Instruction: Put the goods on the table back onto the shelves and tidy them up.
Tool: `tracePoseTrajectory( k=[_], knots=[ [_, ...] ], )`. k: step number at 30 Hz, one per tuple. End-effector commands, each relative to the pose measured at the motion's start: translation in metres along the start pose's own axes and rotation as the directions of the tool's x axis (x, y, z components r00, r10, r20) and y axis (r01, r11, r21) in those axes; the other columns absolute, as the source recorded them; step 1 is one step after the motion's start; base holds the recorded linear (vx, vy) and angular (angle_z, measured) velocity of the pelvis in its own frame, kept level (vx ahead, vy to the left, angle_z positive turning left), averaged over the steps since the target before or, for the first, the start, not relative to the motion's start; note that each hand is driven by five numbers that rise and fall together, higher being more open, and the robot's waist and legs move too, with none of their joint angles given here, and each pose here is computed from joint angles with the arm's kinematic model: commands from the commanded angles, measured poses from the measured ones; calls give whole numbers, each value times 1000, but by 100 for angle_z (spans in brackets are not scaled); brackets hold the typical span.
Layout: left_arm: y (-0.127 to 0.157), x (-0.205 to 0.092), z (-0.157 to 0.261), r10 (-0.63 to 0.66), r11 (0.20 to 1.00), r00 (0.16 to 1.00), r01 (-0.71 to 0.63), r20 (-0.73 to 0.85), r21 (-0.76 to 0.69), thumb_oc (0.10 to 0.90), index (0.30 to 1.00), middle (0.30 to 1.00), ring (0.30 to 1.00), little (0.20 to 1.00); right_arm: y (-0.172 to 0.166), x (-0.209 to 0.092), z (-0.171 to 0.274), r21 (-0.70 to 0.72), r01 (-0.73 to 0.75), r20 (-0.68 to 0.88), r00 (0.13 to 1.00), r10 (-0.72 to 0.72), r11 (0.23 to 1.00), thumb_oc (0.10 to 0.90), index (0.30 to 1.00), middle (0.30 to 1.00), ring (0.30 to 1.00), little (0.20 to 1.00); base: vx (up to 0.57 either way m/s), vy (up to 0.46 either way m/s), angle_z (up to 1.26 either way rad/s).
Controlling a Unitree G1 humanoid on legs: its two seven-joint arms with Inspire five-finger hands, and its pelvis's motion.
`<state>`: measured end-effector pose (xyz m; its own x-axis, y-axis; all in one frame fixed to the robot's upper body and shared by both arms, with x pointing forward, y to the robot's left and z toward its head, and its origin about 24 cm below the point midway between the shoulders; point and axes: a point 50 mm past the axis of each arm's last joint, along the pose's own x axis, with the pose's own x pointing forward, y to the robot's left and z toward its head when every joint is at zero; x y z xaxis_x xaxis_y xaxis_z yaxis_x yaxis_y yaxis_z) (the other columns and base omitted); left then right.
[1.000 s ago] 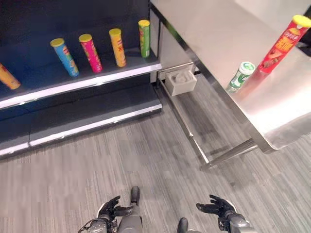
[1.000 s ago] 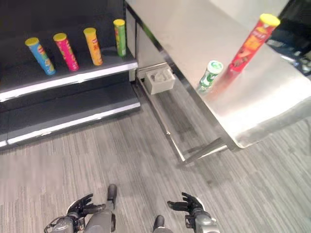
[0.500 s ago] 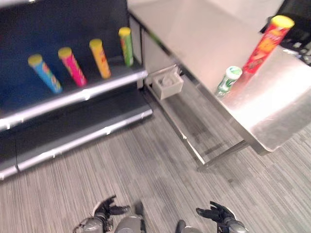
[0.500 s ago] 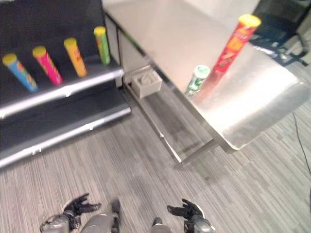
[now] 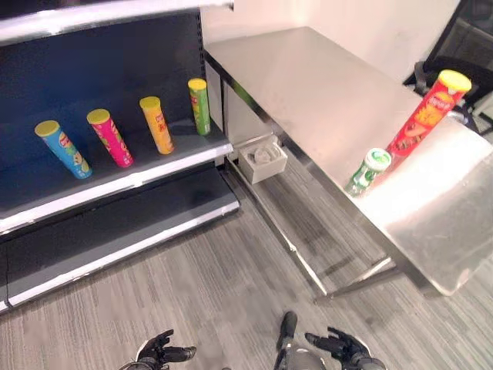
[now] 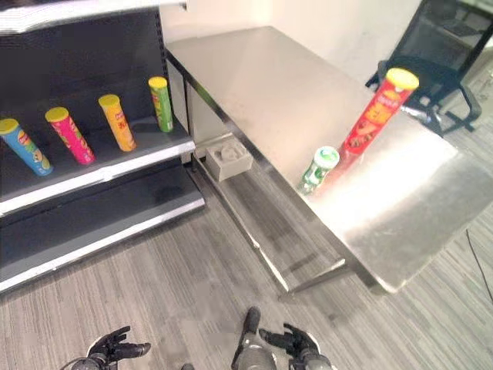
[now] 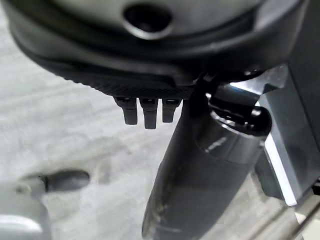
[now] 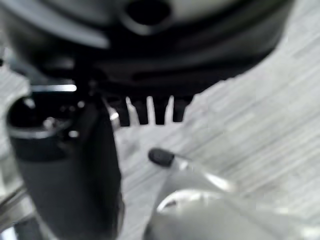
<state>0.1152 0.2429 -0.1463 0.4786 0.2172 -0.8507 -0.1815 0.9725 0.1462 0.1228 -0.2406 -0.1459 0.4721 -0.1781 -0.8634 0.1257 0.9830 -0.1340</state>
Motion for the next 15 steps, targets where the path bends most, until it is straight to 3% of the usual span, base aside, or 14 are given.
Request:
tracePoseTrajectory(
  k=[1,9,15],
  knots=[
    [1,4,30,-13,998,994,6,107,62,800,900,900,900,900,-20,1,23,-20,51,81,996,-49,999,800,900,900,900,900,410,-221,35],
    [-9,4,52,-61,997,981,51,182,58,800,900,900,900,900,-23,-1,0,-64,50,-4,999,-51,997,800,900,900,900,900,186,-192,12],
    [-19,6,48,-67,996,986,57,153,67,800,900,900,900,900,-35,-5,-18,-21,107,-71,992,-109,994,800,900,900,900,900,129,244,-44]
  ],
)
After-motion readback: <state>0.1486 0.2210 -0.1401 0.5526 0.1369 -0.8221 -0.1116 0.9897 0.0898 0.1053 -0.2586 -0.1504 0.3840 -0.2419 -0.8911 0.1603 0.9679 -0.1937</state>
